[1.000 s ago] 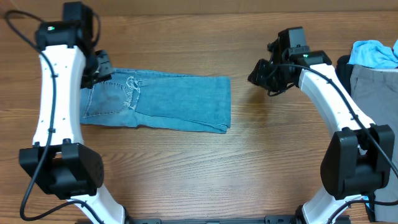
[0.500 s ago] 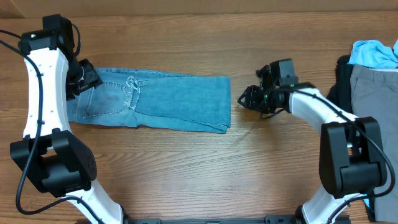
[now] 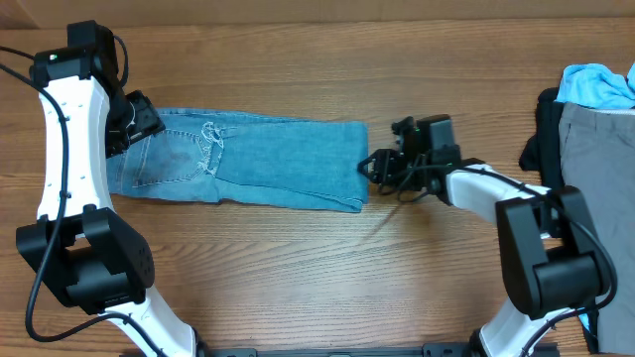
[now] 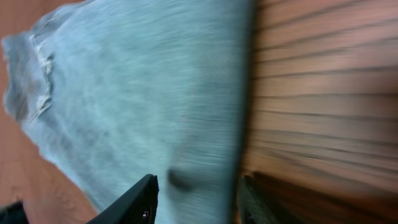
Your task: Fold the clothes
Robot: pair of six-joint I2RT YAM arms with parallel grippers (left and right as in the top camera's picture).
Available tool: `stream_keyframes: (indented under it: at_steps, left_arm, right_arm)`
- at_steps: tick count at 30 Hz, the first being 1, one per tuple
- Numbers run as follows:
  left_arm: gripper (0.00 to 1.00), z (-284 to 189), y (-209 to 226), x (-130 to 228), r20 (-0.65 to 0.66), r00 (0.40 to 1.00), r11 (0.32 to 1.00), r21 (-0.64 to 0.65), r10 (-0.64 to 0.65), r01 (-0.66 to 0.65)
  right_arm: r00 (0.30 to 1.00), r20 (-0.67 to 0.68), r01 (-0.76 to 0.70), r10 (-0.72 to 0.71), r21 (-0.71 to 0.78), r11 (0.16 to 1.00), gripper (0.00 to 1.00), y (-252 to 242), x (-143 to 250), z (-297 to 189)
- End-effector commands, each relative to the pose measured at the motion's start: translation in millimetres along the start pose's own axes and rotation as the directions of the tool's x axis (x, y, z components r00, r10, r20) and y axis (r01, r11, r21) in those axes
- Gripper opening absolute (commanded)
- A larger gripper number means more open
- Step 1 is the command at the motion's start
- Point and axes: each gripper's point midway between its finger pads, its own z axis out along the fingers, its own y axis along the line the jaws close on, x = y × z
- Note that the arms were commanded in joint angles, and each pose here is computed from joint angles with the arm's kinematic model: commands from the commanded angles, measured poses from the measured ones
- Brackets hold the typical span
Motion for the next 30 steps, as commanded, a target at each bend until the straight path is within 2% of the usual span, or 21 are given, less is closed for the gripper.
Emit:
stream_keyframes:
  at_steps: [1,7,10,17,30]
  left_arm:
    - [0.67,4,-2,2,-0.015,1.000,1.000,0.005,-0.007,0.007]
    - [0.67,4,-1,4,-0.023,1.000,1.000,0.002,-0.006,0.006]
    - [0.67,4,-1,5,-0.026,1.000,1.000,0.000,-0.006,0.006]
    - [0.67,4,-1,4,-0.024,1.000,1.000,0.001,-0.003,0.003]
    - [0.67,4,-1,3,-0.020,1.000,1.000,0.002,-0.004,0.004]
  right_arm:
    - [0.999,0.010,-0.033,0.033,0.054,0.998,0.46,6,8,12]
    - [0.999,0.032,-0.004,0.001,0.108,0.994,0.46,13,12,22]
    - [0.999,0.051,-0.008,0.001,0.145,0.989,0.52,6,10,21]
    - [0.997,0.069,-0.063,0.041,0.357,0.932,0.56,-39,16,8]
    - [0.993,0.111,-0.016,-0.026,0.362,0.932,0.57,-27,8,15]
